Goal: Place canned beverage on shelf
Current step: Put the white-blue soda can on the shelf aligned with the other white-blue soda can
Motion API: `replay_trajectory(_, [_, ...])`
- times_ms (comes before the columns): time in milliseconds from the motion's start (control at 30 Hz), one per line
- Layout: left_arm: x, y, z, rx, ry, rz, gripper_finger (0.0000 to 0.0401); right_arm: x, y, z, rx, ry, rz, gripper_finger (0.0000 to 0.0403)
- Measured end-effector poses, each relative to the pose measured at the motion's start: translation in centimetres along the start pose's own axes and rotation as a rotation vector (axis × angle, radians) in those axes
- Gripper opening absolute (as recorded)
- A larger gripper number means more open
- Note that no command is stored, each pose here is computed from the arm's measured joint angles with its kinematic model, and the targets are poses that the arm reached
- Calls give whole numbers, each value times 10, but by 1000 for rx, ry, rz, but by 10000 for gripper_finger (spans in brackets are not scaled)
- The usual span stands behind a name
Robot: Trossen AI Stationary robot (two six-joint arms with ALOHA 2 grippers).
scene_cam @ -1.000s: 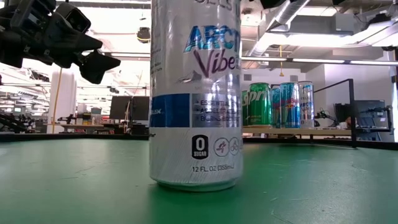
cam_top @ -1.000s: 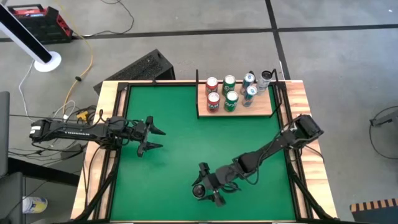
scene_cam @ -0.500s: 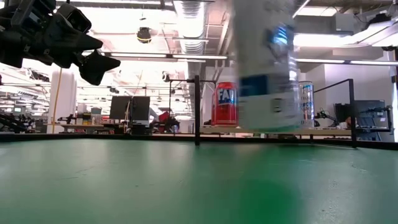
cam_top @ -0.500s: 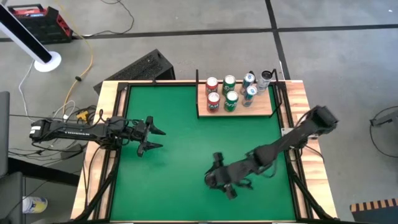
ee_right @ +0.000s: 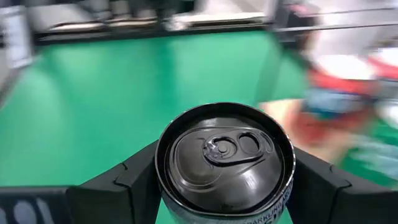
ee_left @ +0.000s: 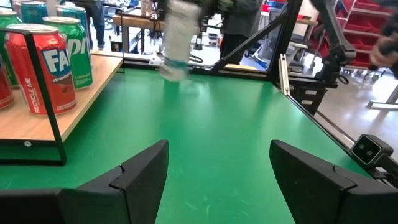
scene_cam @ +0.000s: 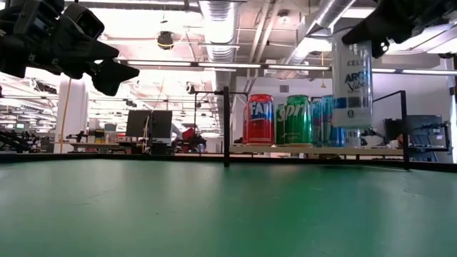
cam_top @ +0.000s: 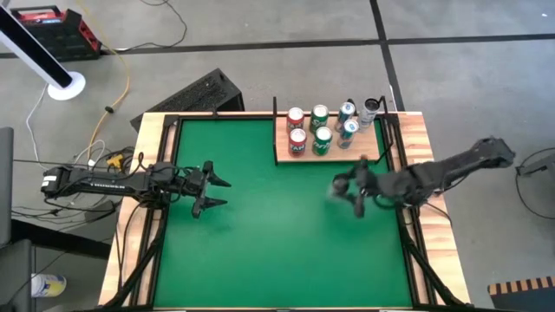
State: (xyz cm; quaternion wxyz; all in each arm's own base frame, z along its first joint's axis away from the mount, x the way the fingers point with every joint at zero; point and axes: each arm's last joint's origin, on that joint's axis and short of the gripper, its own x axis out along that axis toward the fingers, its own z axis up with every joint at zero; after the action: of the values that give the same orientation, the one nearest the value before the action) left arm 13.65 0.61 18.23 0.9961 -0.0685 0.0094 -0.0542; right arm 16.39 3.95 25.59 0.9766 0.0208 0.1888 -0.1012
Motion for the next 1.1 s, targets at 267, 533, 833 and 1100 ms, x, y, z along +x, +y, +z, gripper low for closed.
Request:
replay_trajectory(267, [0,0,0,14,-1,4,263,-40,-53,0,58,-5,-325,283])
replay_trajectory(533, [0,0,0,18,-1,8,263,-53,-75,-7,105,24,-478,283])
replay_trajectory(833, [0,0,0,17,2,-12,263,-54,-93,-10,164,22,-649,283])
replay_trajectory(1100, [0,-1,0,26,4,-29,263,-41,-110,-34,191,63,-744,283])
